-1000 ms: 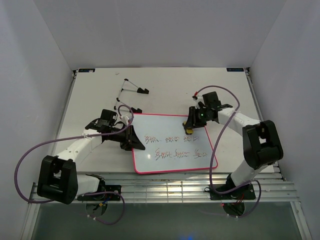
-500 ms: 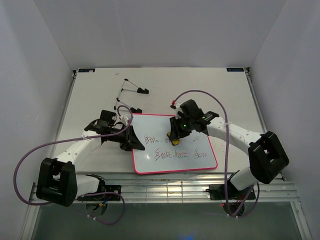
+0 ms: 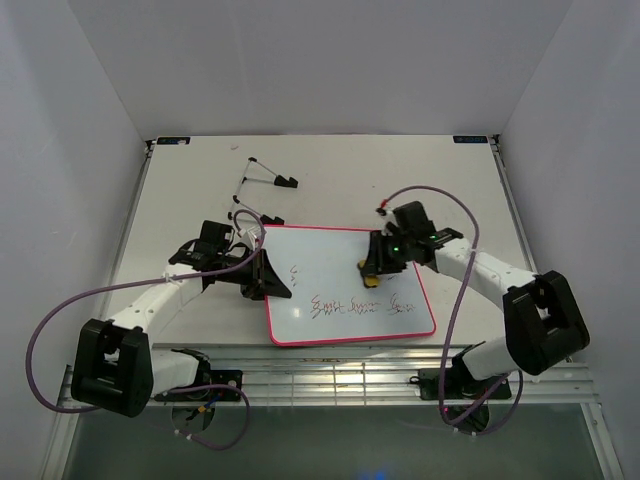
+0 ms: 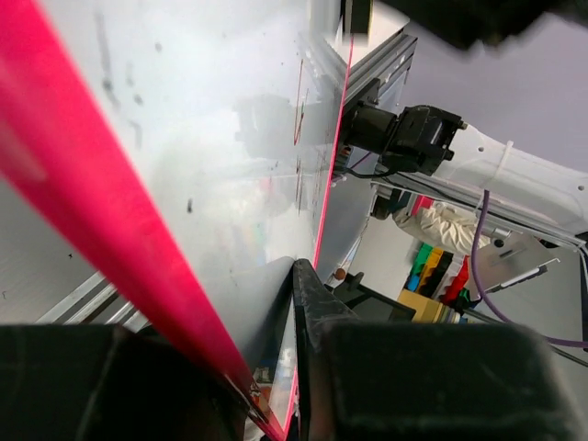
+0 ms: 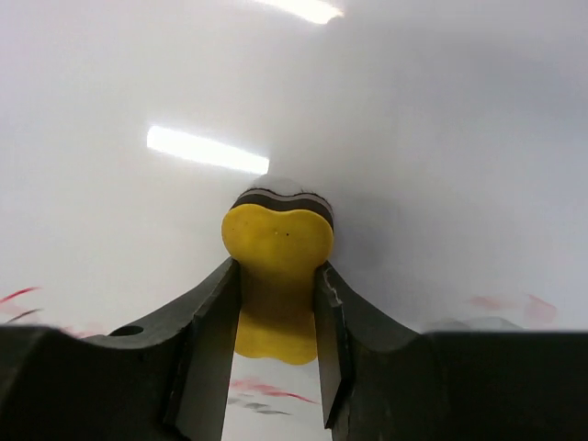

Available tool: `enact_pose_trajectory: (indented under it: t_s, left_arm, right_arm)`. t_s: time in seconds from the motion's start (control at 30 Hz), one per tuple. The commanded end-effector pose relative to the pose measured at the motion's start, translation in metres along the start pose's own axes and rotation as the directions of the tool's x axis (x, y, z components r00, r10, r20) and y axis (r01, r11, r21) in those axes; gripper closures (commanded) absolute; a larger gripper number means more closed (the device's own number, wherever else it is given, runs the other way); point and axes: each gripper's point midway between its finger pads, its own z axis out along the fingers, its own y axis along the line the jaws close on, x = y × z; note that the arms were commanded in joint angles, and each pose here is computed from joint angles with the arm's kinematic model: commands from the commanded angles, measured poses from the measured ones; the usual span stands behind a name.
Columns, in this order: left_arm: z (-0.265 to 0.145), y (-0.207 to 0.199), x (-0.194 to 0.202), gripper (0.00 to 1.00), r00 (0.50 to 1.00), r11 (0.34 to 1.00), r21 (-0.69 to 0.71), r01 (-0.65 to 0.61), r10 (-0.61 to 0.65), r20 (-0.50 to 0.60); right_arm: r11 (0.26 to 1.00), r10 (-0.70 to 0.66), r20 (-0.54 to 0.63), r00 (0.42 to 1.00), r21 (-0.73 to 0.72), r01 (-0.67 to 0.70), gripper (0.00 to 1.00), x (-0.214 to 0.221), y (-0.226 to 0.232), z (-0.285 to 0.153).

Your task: Erase the whiteboard

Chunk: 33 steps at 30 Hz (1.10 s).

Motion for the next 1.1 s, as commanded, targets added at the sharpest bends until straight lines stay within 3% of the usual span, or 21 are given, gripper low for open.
enact_pose_trajectory:
  t_s: [0.0,0.17,0.47,0.53,0.63,0.77,0.83,0.87,1.07]
  left_arm:
    - [-0.011,-0.001,-0.052,1.0,0.946,0.97,-0.126,-0.207,0.232,0.228]
    - [-0.012,0.004,-0.056,1.0,0.949,0.974,-0.131,-0.184,0.211,0.235]
    - [-0.008,0.0,-0.047,1.0,0.952,0.972,-0.071,-0.225,0.235,0.196]
    - [-0.006,-0.004,-0.043,1.0,0.954,0.971,-0.03,-0.238,0.24,0.181]
    - [-0.004,-0.009,-0.04,1.0,0.959,0.97,0.018,-0.243,0.238,0.156]
    - [-0.006,-0.019,-0.038,1.0,0.952,0.959,0.059,-0.276,0.265,0.152]
    - [-0.006,-0.022,-0.037,1.0,0.95,0.955,0.076,-0.288,0.274,0.15]
    - [-0.006,-0.023,-0.036,1.0,0.95,0.954,0.083,-0.29,0.276,0.147]
    - [-0.008,-0.028,-0.032,1.0,0.947,0.946,0.107,-0.305,0.289,0.143]
  right_arm:
    - [0.929,0.247,-0.146,0.958,0.317,-0.192,0.78,0.079,-0.106,-0.032]
    - [0.844,0.431,-0.124,0.894,0.405,-0.351,0.8,0.11,-0.161,-0.05]
    - [0.866,0.39,-0.122,0.913,0.386,-0.319,0.81,0.091,-0.161,-0.054]
    - [0.901,0.361,-0.116,0.925,0.3,-0.314,0.81,0.076,-0.143,-0.044]
    - [0.966,0.217,-0.132,0.967,0.17,-0.194,0.81,0.046,-0.086,-0.02]
    - [0.997,-0.008,-0.13,0.992,-0.077,-0.002,0.8,0.018,0.036,0.017]
    - [0.991,-0.074,-0.115,0.991,-0.12,0.061,0.81,0.0,0.075,0.032]
    - [0.985,-0.123,-0.151,0.981,-0.135,0.103,0.8,0.011,0.096,0.038]
    - [0.961,-0.26,-0.212,0.942,-0.155,0.23,0.81,0.012,0.143,0.074]
